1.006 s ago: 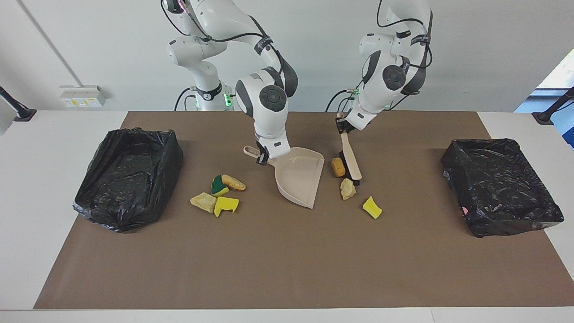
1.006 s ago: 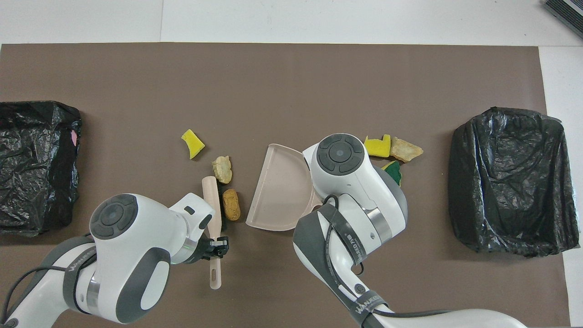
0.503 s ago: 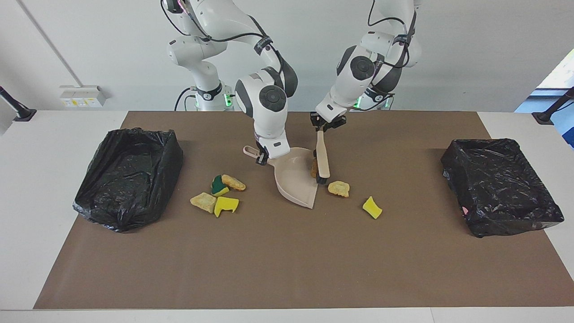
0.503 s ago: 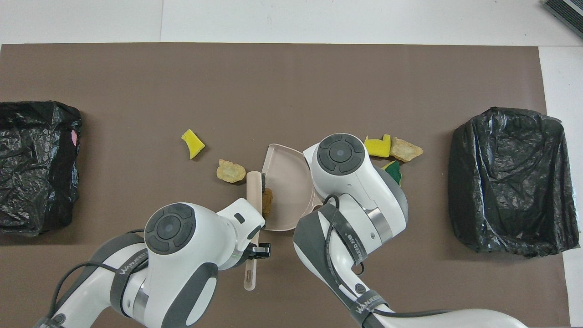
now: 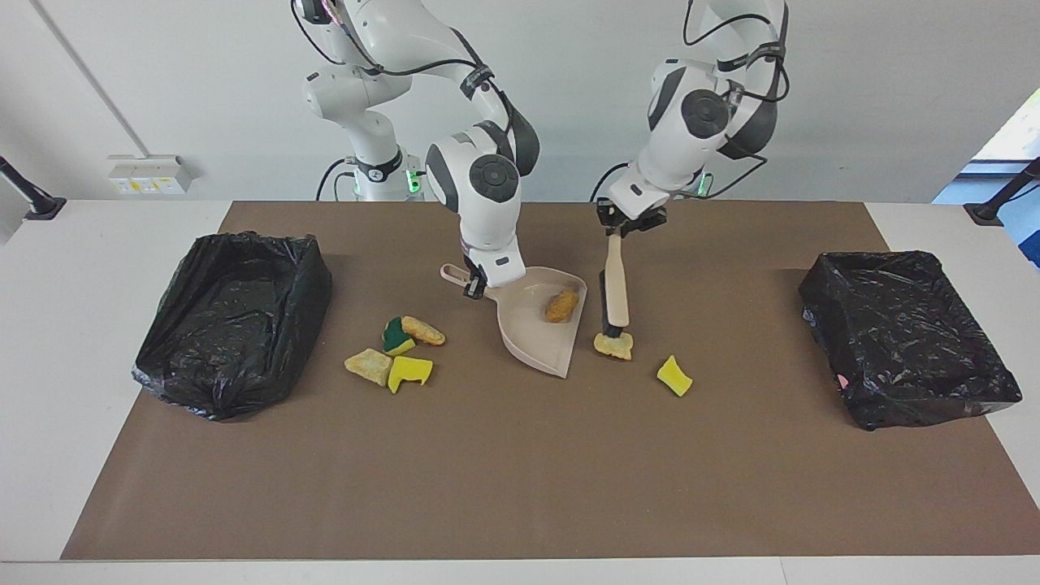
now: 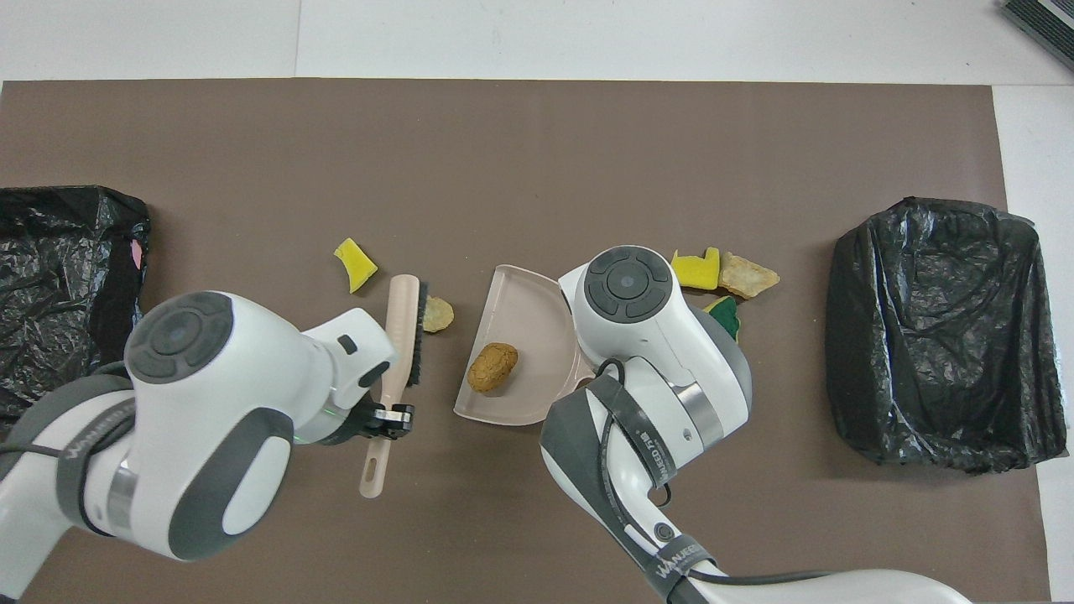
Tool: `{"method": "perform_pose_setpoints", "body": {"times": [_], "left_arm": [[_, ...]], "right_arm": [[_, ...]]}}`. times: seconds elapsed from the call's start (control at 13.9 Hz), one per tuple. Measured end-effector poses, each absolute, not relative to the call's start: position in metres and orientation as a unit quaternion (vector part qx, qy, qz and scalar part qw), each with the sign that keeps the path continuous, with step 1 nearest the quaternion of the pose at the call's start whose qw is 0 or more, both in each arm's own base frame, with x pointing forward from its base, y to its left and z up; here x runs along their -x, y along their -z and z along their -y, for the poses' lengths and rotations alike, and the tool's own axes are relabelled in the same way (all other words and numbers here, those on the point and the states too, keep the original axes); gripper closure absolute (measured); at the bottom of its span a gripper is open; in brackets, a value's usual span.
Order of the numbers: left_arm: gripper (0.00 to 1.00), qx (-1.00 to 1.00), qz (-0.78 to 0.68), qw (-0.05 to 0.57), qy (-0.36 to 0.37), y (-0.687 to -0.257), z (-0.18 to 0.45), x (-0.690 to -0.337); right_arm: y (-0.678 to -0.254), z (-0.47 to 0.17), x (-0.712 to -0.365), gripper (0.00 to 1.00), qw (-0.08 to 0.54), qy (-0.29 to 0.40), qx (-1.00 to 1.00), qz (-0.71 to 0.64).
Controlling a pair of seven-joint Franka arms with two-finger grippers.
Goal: Sweep and dump trash in bin
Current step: 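Sweep the yellow sponge and cracker into the dustpan with the brush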
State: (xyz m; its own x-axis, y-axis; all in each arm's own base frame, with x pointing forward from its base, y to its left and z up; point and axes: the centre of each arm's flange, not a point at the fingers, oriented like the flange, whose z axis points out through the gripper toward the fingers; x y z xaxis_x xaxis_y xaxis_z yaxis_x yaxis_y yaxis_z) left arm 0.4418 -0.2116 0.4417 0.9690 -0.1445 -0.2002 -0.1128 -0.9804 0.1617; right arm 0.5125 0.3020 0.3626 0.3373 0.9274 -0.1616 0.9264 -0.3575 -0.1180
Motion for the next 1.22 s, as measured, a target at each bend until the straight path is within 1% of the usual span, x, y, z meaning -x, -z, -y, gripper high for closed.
{"method": "perform_pose_setpoints", "body": {"times": [0.14,0.29,0.43,0.57,0.72,0.86,1.08,1.22], "left_arm": [[0.75,-0.990,0.080,0.065,0.093,-0.439,0.152,-0.467],[0.75,-0.989,0.112,0.042,0.084,-0.432,0.091,-0.491],[0.75,-0.985,0.153,0.017,0.082,-0.424,0.056,-0.515],[0.75,-0.977,0.197,0.011,0.087,-0.409,0.040,-0.536],[0.75,-0.970,0.222,0.013,0.101,-0.388,0.043,-0.543],[0.75,-0.963,0.245,0.015,0.112,-0.377,0.063,-0.539],[0.75,-0.947,0.295,0.013,0.124,-0.371,0.121,-0.522],[0.75,-0.939,0.321,0.017,0.126,-0.372,0.175,-0.501]], "right_arm": [[-0.362,-0.302,-0.512,0.67,0.002,-0.101,0.818,0.567],[-0.363,-0.302,-0.512,0.67,0.002,-0.101,0.818,0.567],[-0.362,-0.302,-0.512,0.67,0.002,-0.101,0.818,0.567],[-0.363,-0.302,-0.512,0.67,0.002,-0.101,0.818,0.567],[-0.363,-0.302,-0.512,0.67,0.002,-0.101,0.818,0.567],[-0.363,-0.302,-0.512,0.67,0.002,-0.101,0.818,0.567],[-0.363,-0.302,-0.512,0.67,0.002,-0.101,0.818,0.567],[-0.363,-0.302,-0.512,0.67,0.002,-0.101,0.818,0.567]]}}
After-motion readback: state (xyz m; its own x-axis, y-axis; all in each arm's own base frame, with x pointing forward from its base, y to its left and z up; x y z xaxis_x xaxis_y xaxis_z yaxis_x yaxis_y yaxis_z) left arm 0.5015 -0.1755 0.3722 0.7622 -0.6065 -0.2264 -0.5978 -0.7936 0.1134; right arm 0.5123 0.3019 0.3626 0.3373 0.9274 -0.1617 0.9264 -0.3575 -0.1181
